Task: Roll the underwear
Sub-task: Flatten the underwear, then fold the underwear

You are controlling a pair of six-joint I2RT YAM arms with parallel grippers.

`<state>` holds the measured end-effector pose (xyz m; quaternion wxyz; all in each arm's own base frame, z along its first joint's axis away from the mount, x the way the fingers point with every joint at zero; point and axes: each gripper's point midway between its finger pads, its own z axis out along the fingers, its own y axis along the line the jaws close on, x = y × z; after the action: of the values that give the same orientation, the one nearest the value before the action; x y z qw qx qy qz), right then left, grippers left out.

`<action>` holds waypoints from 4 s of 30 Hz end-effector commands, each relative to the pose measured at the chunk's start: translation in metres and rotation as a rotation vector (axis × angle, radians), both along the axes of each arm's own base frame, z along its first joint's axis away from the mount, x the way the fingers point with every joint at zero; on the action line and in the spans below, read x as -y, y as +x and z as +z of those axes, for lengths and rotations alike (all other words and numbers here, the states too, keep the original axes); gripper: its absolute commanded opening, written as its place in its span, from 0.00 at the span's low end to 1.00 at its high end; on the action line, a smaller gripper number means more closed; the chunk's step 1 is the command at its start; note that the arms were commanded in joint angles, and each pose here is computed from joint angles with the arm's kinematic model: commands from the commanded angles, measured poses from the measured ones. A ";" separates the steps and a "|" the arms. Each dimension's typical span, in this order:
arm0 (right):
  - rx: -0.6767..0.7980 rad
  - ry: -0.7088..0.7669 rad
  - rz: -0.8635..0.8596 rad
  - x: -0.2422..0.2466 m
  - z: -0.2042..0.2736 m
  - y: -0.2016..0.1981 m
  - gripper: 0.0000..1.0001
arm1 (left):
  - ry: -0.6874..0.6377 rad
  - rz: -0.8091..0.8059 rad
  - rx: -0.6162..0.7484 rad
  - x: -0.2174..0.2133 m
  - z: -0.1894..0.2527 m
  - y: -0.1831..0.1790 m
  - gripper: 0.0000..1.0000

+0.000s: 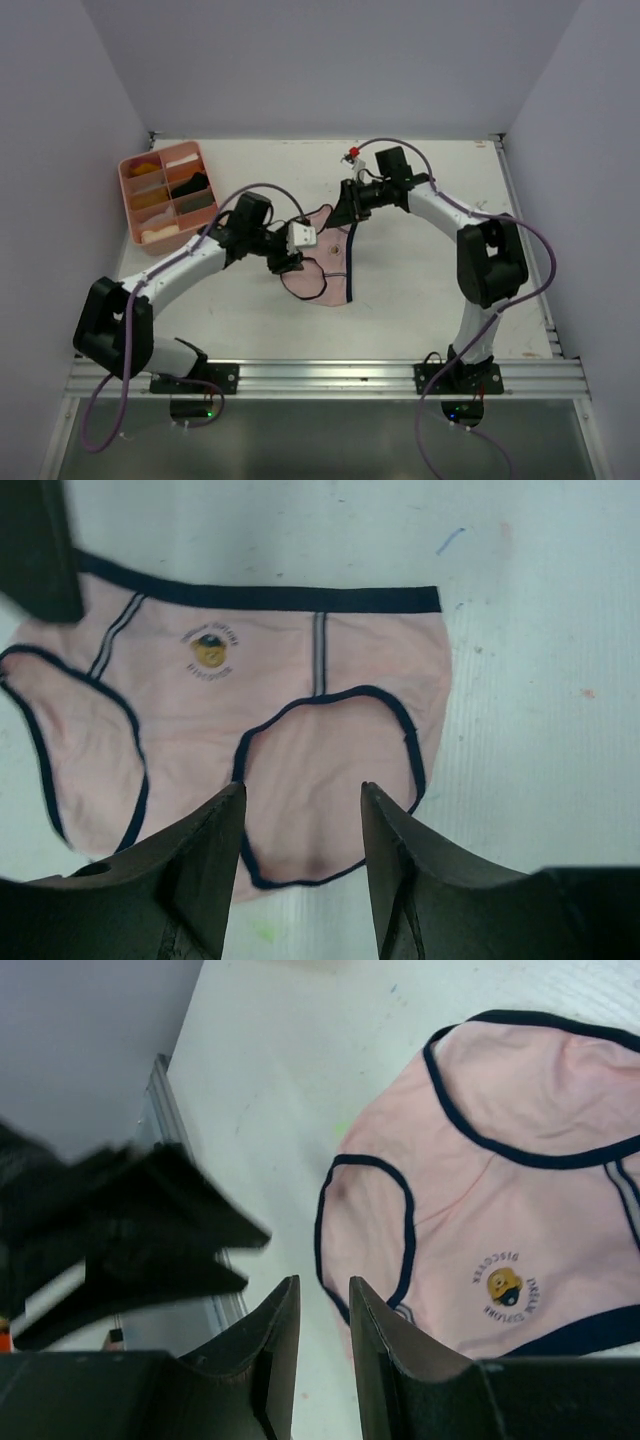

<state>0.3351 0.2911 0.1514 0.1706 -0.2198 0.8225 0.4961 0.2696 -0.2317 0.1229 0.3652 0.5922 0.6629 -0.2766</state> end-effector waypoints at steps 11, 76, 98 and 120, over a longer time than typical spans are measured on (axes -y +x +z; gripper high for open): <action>-0.149 -0.050 -0.012 -0.018 -0.091 0.042 0.29 | 0.307 -0.354 0.378 0.075 -0.068 -0.048 0.53; 0.846 -0.475 0.880 0.038 -0.104 -0.175 0.41 | 0.067 -0.296 0.006 -0.003 -0.068 -0.071 0.48; 1.371 -0.198 1.041 0.025 -0.106 -0.202 0.42 | 0.002 -0.689 0.502 -0.004 -0.072 -0.104 0.40; 1.421 -0.316 1.137 0.025 -0.134 -0.186 0.15 | 0.157 -0.789 0.537 0.006 -0.106 -0.088 0.34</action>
<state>0.1413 0.2626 0.0160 0.3294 -0.8602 0.3577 0.1535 0.1714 -0.2347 0.0177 0.3473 0.8644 0.3028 -0.2013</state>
